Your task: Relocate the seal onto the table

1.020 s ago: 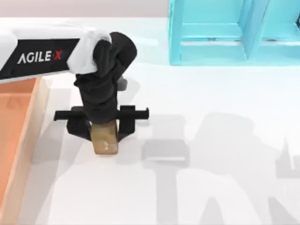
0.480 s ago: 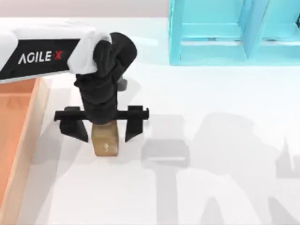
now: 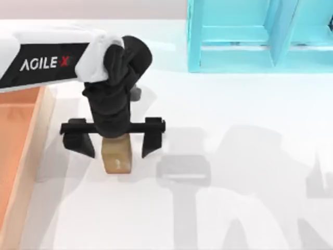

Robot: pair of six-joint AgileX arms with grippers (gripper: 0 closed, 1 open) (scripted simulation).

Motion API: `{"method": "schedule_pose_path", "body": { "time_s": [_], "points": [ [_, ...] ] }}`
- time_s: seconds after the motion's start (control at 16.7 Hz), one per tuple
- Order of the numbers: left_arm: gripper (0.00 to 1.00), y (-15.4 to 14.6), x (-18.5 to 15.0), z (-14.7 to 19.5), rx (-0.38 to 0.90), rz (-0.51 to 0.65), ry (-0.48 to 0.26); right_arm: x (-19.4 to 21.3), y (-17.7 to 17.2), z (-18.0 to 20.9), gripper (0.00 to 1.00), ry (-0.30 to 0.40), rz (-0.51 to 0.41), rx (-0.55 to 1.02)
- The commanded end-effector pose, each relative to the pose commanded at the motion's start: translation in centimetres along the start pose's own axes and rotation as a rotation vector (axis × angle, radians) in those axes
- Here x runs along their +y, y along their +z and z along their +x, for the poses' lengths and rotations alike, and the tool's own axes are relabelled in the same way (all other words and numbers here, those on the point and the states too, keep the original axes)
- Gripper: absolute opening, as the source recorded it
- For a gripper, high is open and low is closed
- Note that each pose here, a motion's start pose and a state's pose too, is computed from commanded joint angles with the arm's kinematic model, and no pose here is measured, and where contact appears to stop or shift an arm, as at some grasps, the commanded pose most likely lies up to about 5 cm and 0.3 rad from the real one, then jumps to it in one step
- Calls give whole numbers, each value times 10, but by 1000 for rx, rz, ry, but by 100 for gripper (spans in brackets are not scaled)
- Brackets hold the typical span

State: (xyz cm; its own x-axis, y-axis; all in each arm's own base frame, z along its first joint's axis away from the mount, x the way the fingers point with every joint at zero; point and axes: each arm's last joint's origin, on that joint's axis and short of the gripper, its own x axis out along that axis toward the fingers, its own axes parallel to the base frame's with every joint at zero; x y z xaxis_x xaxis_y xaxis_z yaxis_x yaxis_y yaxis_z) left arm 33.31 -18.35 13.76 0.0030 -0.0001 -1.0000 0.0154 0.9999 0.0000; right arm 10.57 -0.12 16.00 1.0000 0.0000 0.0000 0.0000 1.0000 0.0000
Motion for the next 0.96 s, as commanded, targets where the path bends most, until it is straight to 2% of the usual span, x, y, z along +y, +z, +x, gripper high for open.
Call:
{"method": "schedule_pose_path", "body": {
  "time_s": [0.3, 0.72, 0.96],
  "points": [
    [100, 8, -5, -37, 3, -2, 3, 0, 0, 0, 100, 0, 0, 0],
    [100, 4, -3, -130, 6, 1, 2, 0, 0, 0, 100, 0, 0, 0],
    [100, 0, 0, -150, 0, 1, 0, 0, 0, 0, 100, 0, 0, 0]
  ]
}}
